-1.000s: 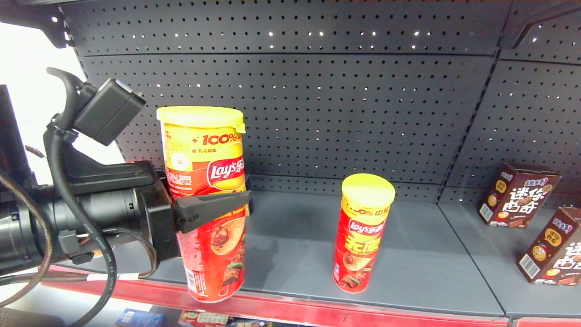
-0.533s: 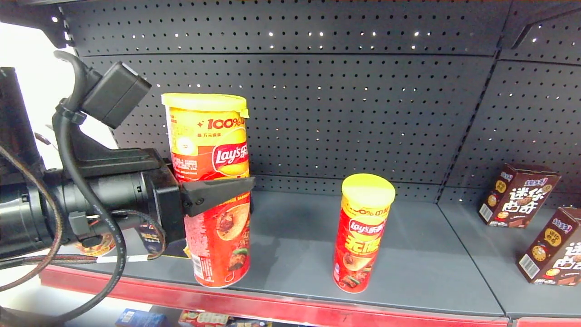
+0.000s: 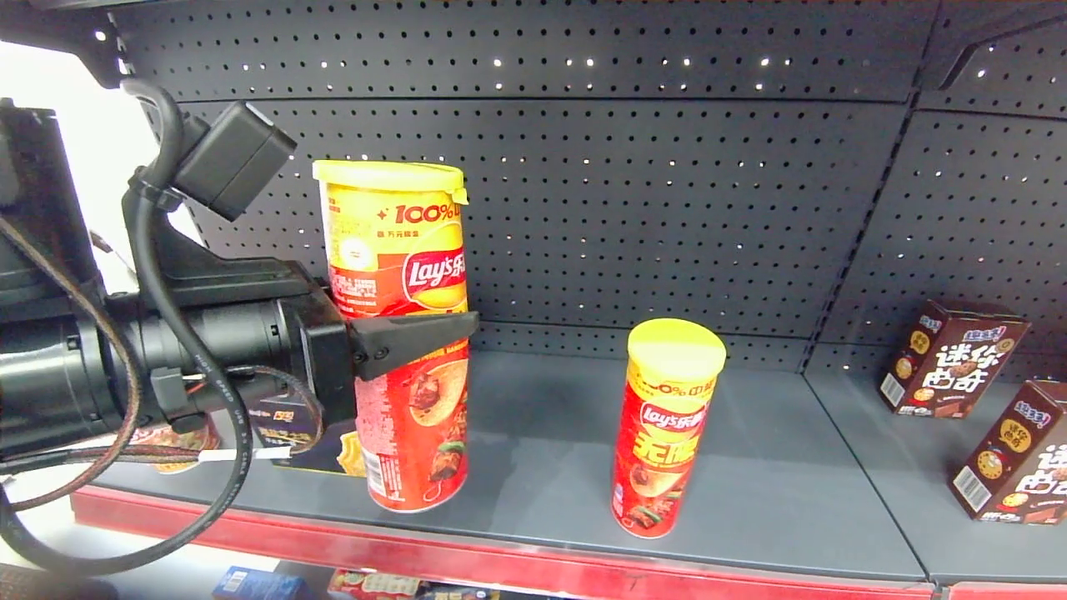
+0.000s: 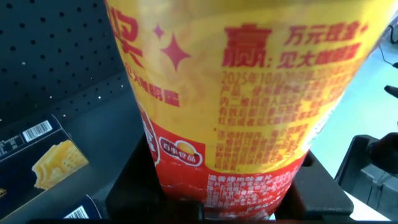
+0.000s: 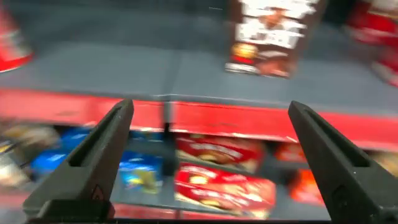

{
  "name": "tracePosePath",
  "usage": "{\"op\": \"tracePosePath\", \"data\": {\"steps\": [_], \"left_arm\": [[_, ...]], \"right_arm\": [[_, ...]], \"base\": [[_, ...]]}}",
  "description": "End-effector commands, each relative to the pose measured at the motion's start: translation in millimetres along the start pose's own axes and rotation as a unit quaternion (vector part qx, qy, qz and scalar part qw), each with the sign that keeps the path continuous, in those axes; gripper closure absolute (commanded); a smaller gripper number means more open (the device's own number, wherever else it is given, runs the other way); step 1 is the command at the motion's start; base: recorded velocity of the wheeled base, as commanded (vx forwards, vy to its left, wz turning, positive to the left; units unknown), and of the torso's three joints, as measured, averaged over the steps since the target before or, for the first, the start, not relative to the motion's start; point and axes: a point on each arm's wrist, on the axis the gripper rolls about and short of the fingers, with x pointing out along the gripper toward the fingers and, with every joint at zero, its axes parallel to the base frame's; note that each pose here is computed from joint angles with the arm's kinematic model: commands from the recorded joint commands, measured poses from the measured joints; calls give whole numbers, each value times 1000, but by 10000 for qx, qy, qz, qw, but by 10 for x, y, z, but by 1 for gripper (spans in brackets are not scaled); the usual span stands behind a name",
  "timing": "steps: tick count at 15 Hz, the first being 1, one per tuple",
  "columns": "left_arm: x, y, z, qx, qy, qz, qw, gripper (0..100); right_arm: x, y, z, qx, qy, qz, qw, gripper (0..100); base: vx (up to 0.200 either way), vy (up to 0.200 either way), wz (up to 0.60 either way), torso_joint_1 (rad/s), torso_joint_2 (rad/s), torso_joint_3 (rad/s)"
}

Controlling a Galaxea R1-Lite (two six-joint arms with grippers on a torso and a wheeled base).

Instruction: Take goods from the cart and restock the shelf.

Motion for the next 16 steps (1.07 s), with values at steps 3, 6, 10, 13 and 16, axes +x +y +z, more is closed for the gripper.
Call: {"op": "tracePosePath", "data": {"steps": [3, 6, 10, 13, 16], "left_arm": [[247, 86, -14, -47, 168, -31, 9998, 100], [382, 122, -20, -62, 243, -66, 9997, 100], [587, 146, -68, -73, 311, -153, 9994, 100], [711, 147, -62, -64, 333, -212, 9992, 100], [810, 152, -37, -47, 316, -242, 9992, 100]], "right_arm": [[1, 76, -8, 65, 92, -996, 9950, 0], [8, 75, -5, 118, 12, -1028, 9946, 0], [30, 73, -26, 150, -89, -1076, 9940, 0], [29, 70, -26, 143, -86, -1145, 9933, 0], [29, 70, -26, 143, -86, -1153, 9932, 0]], "base": [[0, 0, 0, 0, 0, 0], [0, 0, 0, 0, 0, 0], [0, 0, 0, 0, 0, 0], [0, 0, -200, -1, 1, 1], [0, 0, -400, -2, 6, 0]]}}
